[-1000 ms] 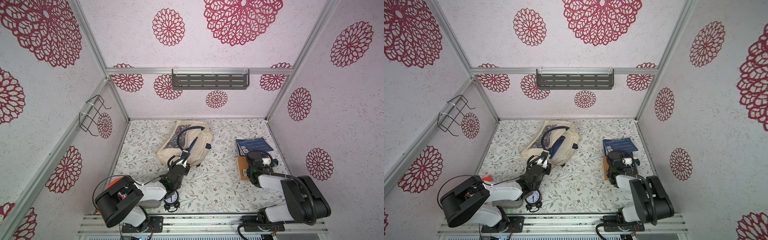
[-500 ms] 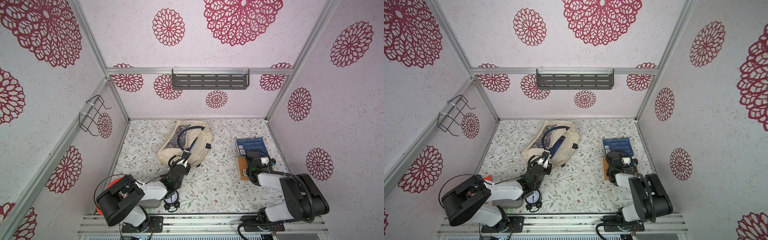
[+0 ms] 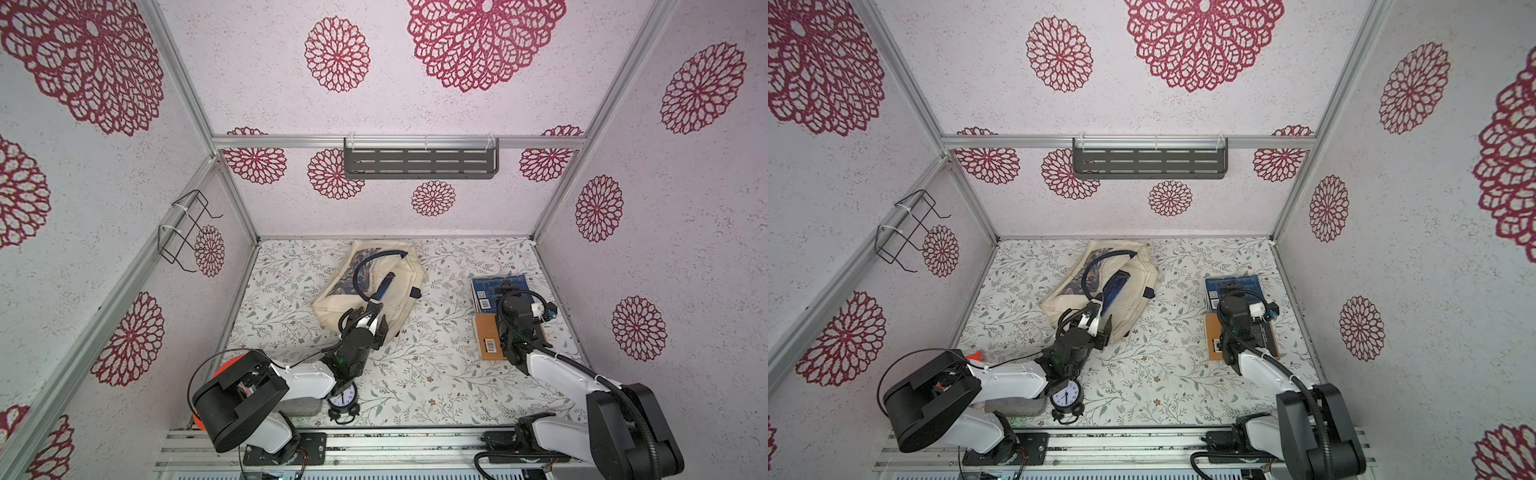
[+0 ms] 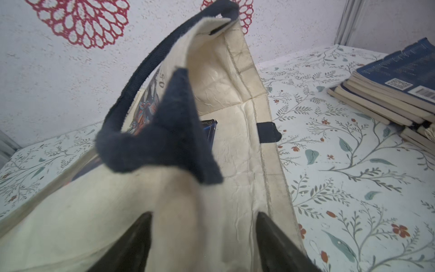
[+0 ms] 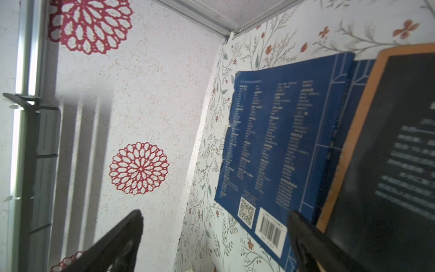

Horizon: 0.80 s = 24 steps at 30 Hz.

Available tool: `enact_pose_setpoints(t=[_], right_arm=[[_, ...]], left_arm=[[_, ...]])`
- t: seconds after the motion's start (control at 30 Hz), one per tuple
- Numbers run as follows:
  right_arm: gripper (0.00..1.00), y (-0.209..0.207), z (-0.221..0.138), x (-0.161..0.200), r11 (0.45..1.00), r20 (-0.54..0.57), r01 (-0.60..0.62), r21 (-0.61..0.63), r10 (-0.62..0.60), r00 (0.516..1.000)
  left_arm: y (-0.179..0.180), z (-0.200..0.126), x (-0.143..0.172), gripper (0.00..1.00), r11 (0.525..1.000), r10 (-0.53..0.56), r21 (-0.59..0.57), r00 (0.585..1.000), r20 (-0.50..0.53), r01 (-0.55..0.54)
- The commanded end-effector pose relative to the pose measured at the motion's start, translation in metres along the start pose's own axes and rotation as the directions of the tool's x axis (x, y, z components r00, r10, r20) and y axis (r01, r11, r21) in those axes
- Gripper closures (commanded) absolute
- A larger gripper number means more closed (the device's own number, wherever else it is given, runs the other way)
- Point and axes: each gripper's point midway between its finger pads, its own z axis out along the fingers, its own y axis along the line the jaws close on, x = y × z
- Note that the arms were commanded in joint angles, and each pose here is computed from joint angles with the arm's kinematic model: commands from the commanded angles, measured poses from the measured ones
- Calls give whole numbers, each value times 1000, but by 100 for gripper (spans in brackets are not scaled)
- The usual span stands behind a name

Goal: Take out the books from the canvas bag
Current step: Place the book on the book, then adjust the canvas bag at the center of the board.

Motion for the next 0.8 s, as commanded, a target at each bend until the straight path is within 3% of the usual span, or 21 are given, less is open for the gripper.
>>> enact_pose_setpoints(t=[0.0,0.07,0.1,0.27,0.5,0.63,0.77], right_arm=[[1,0,-4,19,992,-111,124,4,-123,986],[1,0,-6,31,986,-174,169,3,-166,971],[1,1,-9,34,982,-194,189,-3,-187,963],[1,3,-26,41,949,-231,310,-54,-314,921],[1,-1,-51,32,925,-223,361,-117,-378,899],[1,1,-62,18,892,-169,431,-132,-449,877],[1,2,-72,9,881,-140,451,-142,-469,872]], left_arm=[[-4,0,-1,18,999,-37,8,999,-30,37],[-10,-5,-8,3,1000,-25,15,1000,-18,26],[-16,-9,-13,0,999,-14,32,1000,-9,14],[-51,-35,-44,2,988,71,134,997,4,-71],[-64,-61,-78,2,975,215,51,977,6,-215],[-75,-57,-103,2,959,276,69,961,-24,-274],[-90,-27,-112,2,915,403,77,905,-138,-396]])
